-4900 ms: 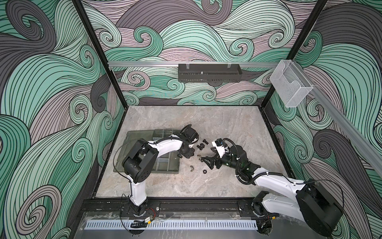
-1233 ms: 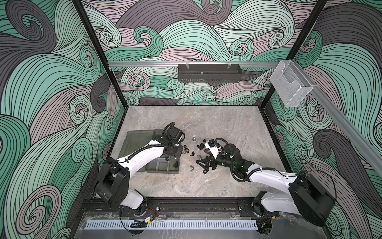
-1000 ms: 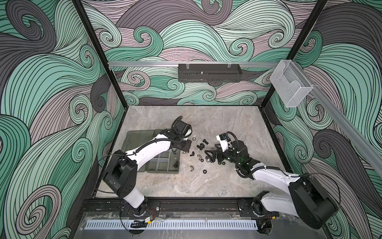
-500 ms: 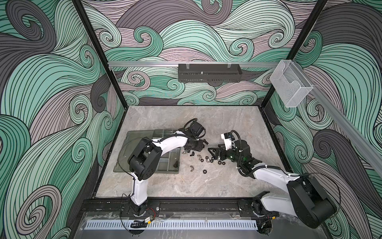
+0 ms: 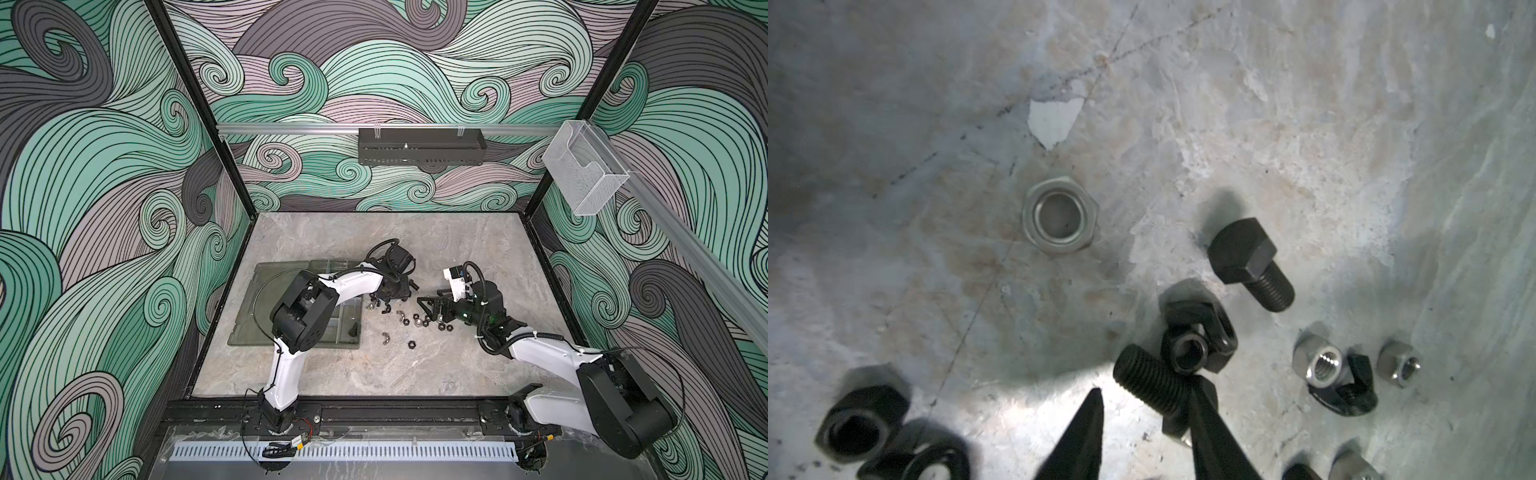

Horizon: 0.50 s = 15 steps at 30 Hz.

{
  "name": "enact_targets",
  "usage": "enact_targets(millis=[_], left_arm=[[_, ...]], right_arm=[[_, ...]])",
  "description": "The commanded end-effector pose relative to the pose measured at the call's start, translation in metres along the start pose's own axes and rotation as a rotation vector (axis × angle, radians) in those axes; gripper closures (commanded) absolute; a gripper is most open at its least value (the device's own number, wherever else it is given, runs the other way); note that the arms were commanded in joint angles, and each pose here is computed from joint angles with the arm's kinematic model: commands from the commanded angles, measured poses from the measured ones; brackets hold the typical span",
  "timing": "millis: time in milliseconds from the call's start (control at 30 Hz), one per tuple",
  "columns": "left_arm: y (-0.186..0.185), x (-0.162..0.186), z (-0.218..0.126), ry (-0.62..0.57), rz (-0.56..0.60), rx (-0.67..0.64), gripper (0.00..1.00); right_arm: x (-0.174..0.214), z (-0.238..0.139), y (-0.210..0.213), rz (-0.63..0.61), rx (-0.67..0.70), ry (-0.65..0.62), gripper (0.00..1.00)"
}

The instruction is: Sort the screws and nuts into containers

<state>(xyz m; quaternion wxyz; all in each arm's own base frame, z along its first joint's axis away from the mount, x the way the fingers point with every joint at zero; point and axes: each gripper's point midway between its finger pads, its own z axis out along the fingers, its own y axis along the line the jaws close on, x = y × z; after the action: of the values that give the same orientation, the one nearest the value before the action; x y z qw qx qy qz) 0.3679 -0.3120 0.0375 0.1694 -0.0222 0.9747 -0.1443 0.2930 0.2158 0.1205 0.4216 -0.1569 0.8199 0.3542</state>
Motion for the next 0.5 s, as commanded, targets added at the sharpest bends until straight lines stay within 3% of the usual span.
enact_targets(millis=[0,467], left_arm=[[0.000,-0.009,0.006,-0.017,-0.054,-0.021,0.63],[0.008,0.008,0.012,0.041,-0.072,-0.047,0.69]], right_arm=[[-0.006,0.000,0.004,-0.001,-0.022,-0.022,0.01],[-0.004,0.005,0.005,0.011,-0.039,-0.006,0.01]])
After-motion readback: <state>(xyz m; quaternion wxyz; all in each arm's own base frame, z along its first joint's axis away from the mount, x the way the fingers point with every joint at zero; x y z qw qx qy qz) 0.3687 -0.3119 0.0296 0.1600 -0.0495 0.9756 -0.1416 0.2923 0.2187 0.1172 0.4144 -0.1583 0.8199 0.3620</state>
